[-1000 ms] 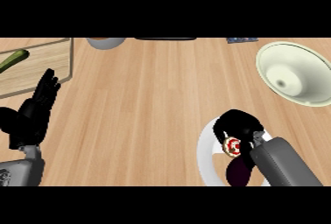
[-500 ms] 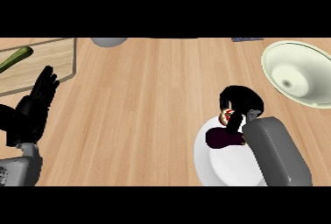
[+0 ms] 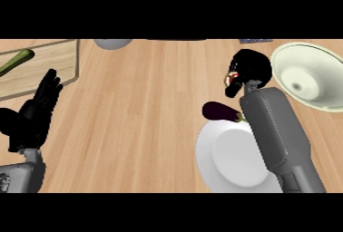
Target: Pick the cupcake from the plate and place it in the bowl
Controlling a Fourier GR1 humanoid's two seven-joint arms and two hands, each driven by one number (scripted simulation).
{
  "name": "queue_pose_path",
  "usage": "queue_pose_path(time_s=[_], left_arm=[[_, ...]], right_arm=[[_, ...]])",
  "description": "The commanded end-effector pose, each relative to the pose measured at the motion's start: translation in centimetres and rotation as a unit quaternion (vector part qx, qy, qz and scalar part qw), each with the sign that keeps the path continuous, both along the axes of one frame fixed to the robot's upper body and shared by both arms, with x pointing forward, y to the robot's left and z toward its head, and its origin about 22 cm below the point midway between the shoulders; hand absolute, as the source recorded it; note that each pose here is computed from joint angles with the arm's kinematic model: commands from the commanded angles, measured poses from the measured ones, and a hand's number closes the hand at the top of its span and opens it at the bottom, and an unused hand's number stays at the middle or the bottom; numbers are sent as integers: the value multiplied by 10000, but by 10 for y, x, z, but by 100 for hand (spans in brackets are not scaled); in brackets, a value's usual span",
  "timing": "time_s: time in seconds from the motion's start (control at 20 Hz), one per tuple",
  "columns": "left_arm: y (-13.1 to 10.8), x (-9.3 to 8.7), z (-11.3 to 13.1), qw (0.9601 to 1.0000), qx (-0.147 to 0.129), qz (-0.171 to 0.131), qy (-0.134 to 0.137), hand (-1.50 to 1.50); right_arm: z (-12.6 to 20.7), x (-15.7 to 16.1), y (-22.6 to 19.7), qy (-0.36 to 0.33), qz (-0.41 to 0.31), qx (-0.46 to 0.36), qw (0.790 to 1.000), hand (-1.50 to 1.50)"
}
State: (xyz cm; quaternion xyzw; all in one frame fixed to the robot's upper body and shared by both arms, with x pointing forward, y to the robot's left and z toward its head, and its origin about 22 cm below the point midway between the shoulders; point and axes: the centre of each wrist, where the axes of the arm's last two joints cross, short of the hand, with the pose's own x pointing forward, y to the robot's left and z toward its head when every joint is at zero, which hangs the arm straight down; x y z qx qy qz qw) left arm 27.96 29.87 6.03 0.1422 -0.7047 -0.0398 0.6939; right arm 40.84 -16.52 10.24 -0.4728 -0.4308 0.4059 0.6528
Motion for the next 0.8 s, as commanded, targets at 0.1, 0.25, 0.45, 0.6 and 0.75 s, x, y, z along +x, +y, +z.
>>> queue_pose_path(time_s=[0.1, 0.25, 0.45, 0.6, 0.75], left_arm=[[4, -5, -10, 9999, 6, 126, -44, 0], [12, -4, -9, 9999, -3, 93, 55, 0], [12, 2, -7, 9999, -6, 115, 58, 0], [15, -10, -4, 9999, -68, 121, 67, 0], [17, -3, -20, 10000, 18, 28, -18, 0]], right_arm=[[85, 2, 27, -1877, -708, -270, 9793, 150], [92, -2, 18, -2349, -982, -135, 9670, 150], [118, -10, -1, -2532, -1216, 1, 9598, 150], [128, -21, -39, -2592, -1420, 179, 9552, 150], [114, -4, -73, -2638, -1530, 330, 9518, 150]])
